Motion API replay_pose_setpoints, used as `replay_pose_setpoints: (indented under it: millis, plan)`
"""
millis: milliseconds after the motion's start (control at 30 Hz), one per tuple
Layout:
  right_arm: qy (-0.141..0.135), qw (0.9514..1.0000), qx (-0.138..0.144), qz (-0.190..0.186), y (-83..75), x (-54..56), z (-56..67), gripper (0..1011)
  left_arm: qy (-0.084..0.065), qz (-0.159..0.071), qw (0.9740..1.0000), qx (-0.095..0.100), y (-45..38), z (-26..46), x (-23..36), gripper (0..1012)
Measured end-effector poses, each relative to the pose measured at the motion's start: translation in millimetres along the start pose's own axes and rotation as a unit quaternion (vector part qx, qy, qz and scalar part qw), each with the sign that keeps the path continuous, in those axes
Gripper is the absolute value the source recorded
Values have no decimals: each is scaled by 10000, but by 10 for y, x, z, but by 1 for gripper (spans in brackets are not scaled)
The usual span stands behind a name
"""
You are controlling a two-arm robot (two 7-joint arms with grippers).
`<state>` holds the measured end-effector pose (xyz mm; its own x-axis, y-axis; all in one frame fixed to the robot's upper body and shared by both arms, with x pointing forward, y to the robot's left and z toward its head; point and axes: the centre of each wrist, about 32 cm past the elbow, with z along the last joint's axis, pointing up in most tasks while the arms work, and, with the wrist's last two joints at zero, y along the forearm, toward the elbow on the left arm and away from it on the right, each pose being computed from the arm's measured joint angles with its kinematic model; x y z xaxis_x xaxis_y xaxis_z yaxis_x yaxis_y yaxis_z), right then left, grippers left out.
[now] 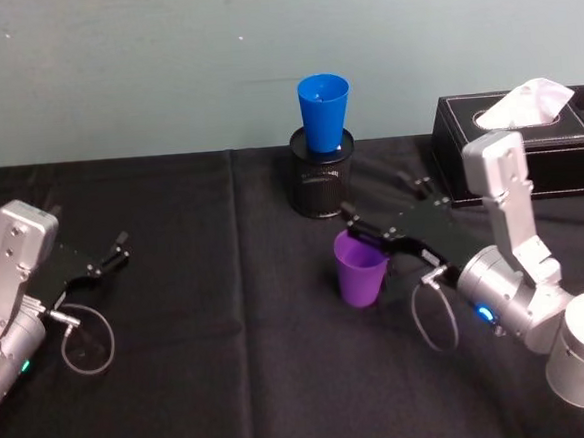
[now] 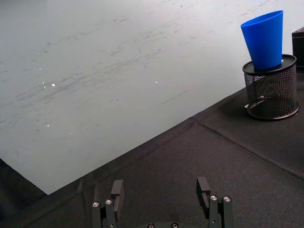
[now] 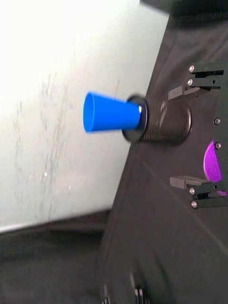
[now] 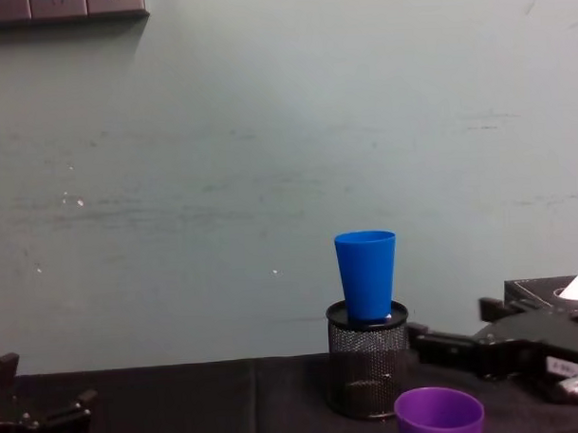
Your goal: Pick up one cup with a gripper and tap it against the other cup.
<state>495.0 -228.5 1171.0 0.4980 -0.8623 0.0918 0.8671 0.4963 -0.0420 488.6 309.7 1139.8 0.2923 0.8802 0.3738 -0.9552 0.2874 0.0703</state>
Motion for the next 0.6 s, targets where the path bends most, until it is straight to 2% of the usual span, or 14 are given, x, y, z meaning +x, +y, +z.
replay_pose_setpoints:
  millis: [200, 400, 600]
  plan:
    - [34, 9986, -70, -527, -67, 108, -51, 1000, 0, 0, 10000, 0, 0, 0, 0, 1000]
    - [-66, 9921, -23, -1251, -188, 236, -214, 1000, 0, 0, 10000, 0, 0, 0, 0, 1000]
    - [-63, 9885, -38, -1508, -245, 308, -292, 1000, 0, 0, 10000, 0, 0, 0, 0, 1000]
